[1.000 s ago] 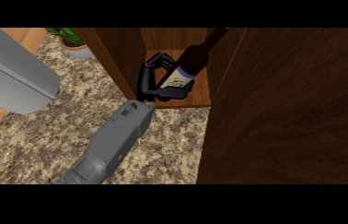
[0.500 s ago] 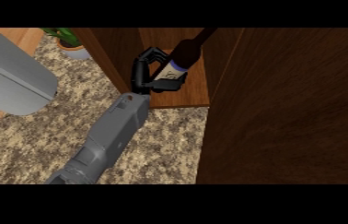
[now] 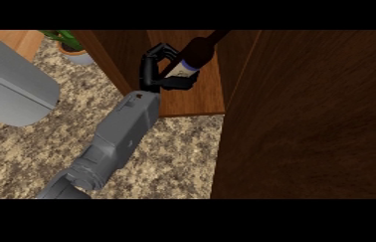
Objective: Pick up the wine, place it into the cabinet and close the cabinet
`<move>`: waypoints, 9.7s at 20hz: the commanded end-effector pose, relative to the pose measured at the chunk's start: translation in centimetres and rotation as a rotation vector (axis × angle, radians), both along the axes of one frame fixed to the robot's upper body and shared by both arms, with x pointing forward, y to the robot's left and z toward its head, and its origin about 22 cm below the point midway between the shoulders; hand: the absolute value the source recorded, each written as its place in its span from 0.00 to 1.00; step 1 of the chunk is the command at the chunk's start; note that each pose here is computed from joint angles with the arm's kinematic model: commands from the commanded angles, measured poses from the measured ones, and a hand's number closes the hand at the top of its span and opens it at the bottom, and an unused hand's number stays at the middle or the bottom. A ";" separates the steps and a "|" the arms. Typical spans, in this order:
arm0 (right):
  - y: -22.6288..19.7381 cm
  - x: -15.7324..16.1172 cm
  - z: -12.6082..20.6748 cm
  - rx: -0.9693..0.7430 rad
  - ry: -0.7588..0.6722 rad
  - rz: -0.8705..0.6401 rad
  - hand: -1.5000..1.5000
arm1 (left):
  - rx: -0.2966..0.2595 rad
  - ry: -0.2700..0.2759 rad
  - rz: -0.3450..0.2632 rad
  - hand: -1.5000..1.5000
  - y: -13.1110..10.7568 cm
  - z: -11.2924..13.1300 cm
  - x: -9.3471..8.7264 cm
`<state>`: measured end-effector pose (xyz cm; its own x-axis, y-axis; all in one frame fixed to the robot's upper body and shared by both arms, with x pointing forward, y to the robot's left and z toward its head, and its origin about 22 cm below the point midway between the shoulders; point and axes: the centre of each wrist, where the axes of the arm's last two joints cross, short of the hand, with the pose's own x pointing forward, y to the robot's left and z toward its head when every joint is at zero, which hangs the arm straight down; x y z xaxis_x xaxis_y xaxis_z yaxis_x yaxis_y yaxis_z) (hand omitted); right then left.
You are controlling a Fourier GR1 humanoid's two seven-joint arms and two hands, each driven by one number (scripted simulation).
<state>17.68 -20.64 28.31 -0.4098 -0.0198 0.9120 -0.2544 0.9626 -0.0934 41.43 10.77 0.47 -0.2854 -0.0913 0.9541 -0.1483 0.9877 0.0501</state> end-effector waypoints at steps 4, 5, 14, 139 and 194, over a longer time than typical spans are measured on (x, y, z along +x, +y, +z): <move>0.0 -1.2 0.3 0.002 -0.009 0.060 0.00 | 0.142 0.003 0.100 1.00 -0.5 2.3 1.5; 0.3 -1.1 0.1 0.013 -0.026 0.071 0.00 | 0.157 0.015 0.125 1.00 0.8 0.6 0.9; 0.3 -1.0 0.3 0.004 -0.035 0.077 0.00 | 0.179 0.062 0.153 1.00 1.5 1.3 1.4; 0.0 0.6 -0.2 0.015 -0.059 0.135 0.00 | 0.277 0.181 0.081 0.00 8.3 2.5 2.5; 1.5 -1.1 1.2 -0.004 0.000 0.023 0.00 | -0.415 0.010 -0.499 1.00 -3.7 6.5 -25.3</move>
<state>17.45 -19.41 28.77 -0.4017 -0.0234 0.9155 -0.2826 0.9540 -0.0996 18.76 5.41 6.94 -0.2235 0.4001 0.8888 0.2850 0.8988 -0.3330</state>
